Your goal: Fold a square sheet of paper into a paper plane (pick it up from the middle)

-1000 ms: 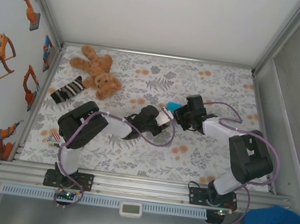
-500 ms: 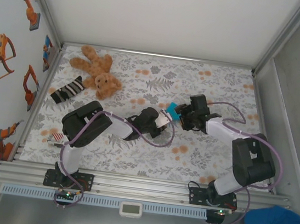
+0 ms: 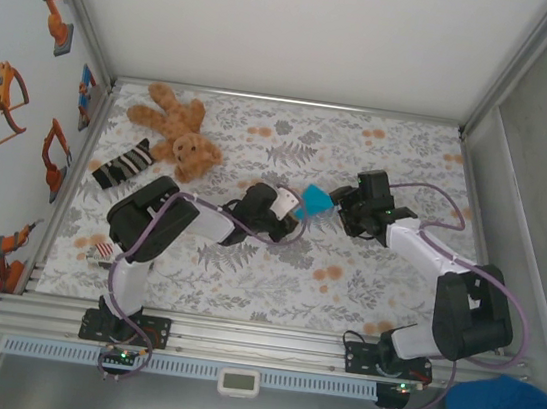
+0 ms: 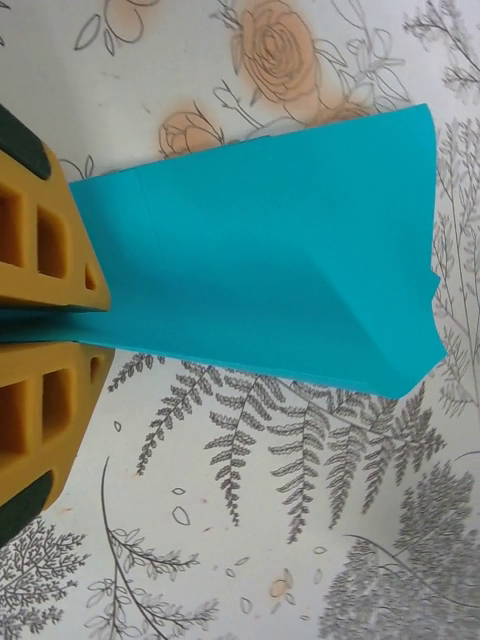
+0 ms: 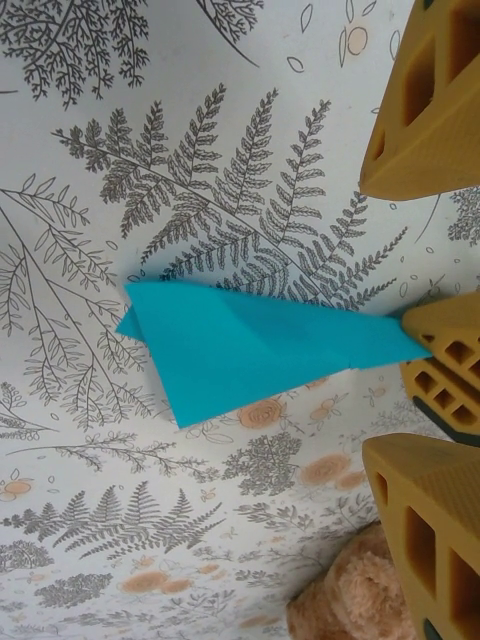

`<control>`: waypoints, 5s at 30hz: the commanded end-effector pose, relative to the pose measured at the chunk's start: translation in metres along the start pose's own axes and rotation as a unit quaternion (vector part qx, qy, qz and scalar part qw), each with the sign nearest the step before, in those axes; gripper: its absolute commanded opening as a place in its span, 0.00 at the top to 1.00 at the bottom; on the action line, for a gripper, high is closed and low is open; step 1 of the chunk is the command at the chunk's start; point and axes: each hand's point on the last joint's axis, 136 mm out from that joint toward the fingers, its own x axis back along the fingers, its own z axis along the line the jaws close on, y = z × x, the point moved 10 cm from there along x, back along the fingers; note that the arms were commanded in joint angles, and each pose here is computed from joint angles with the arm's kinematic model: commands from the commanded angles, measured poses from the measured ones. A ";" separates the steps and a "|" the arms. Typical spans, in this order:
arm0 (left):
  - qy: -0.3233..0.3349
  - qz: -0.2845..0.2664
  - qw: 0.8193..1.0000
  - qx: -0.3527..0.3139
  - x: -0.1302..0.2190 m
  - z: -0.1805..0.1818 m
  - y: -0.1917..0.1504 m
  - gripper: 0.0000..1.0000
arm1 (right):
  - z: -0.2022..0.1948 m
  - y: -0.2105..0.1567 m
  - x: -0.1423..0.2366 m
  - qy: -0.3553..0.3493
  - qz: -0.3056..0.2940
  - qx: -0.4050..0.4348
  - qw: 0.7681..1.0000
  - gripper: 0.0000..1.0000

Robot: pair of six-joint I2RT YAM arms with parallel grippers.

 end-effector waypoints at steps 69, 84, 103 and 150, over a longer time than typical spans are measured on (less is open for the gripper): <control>-0.089 0.060 0.910 0.401 -0.005 0.036 -0.030 0.81 | 0.007 -0.016 -0.114 -0.100 0.157 0.275 0.943 0.35; -0.089 0.093 0.883 0.452 0.001 0.045 -0.033 0.88 | -0.002 -0.017 -0.118 -0.138 0.161 0.268 0.940 0.34; -0.086 0.131 0.875 0.458 -0.004 0.049 -0.040 0.80 | 0.004 -0.023 -0.130 -0.176 0.174 0.291 0.924 0.33; -0.102 0.148 0.829 0.529 -0.003 0.067 -0.051 0.95 | 0.045 -0.021 -0.075 0.218 0.143 0.277 0.925 0.60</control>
